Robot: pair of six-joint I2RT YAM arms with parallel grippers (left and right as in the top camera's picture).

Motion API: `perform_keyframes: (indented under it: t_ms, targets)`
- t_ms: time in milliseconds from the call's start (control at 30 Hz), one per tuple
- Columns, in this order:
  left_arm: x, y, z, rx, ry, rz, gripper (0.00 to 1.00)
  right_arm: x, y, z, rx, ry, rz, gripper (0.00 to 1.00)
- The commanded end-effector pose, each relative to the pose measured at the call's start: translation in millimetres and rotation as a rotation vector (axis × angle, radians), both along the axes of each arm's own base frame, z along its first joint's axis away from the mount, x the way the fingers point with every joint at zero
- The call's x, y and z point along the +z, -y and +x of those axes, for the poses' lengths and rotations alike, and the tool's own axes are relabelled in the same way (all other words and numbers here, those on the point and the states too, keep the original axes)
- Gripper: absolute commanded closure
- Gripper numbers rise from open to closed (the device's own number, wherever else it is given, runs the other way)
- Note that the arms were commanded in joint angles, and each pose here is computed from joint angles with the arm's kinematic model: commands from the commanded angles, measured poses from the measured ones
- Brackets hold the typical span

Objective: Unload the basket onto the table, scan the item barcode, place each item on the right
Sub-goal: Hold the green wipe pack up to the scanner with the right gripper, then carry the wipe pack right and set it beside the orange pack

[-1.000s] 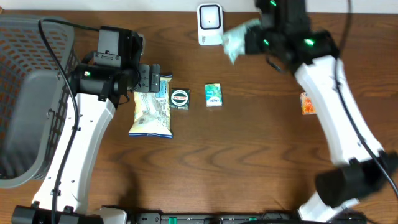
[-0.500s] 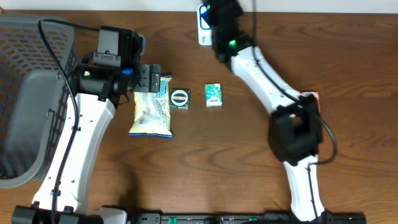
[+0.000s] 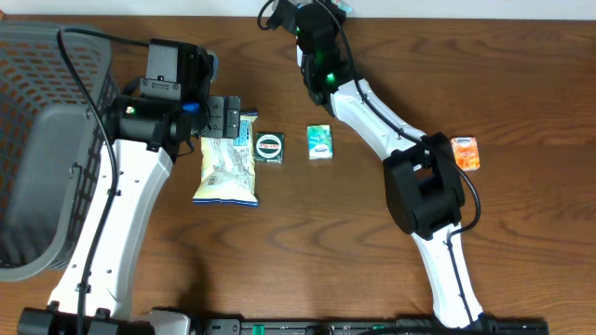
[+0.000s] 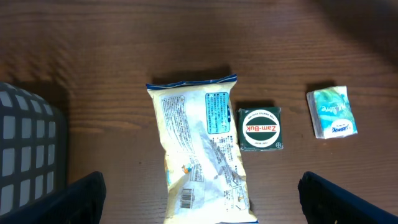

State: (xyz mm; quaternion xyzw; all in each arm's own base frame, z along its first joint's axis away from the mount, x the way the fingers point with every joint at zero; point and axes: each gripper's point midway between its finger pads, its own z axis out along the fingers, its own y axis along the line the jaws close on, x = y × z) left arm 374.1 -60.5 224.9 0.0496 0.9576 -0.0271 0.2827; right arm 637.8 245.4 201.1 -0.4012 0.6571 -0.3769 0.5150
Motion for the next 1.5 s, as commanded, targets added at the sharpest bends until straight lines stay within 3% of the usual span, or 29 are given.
perform_keyframes:
  t_ms: [0, 133, 400, 633, 800, 1033, 1233, 1467]
  targets:
    - [3, -2, 1, -0.007, 0.008, 0.013, 0.02, 6, -4, -1, -0.002, 0.009, -0.017, 0.99]
    - [3, -2, 1, -0.007, 0.008, 0.013, 0.02, 9, -6, -3, -0.011, 0.011, 0.048, 0.99]
    - [3, -2, 1, -0.007, 0.008, 0.013, 0.02, 53, 11, -20, -0.051, -0.026, 0.361, 0.99]
    - [3, -2, 1, -0.007, 0.008, 0.013, 0.02, 100, 45, -71, -0.077, -0.275, 0.92, 0.99]
    - [3, -2, 1, -0.007, 0.008, 0.013, 0.02, 110, 105, -124, -0.259, -0.478, 1.198, 0.99]
    - [3, -2, 1, -0.007, 0.008, 0.013, 0.02, 59, 210, -191, -0.718, -0.666, 1.223, 0.99]
    - [3, -2, 1, -0.007, 0.008, 0.013, 0.02, -3, 275, -225, -1.013, -0.756, 1.232, 0.99]
    - [3, -2, 1, -0.007, 0.008, 0.013, 0.02, -63, 314, -239, -1.146, -0.76, 1.259, 0.99]
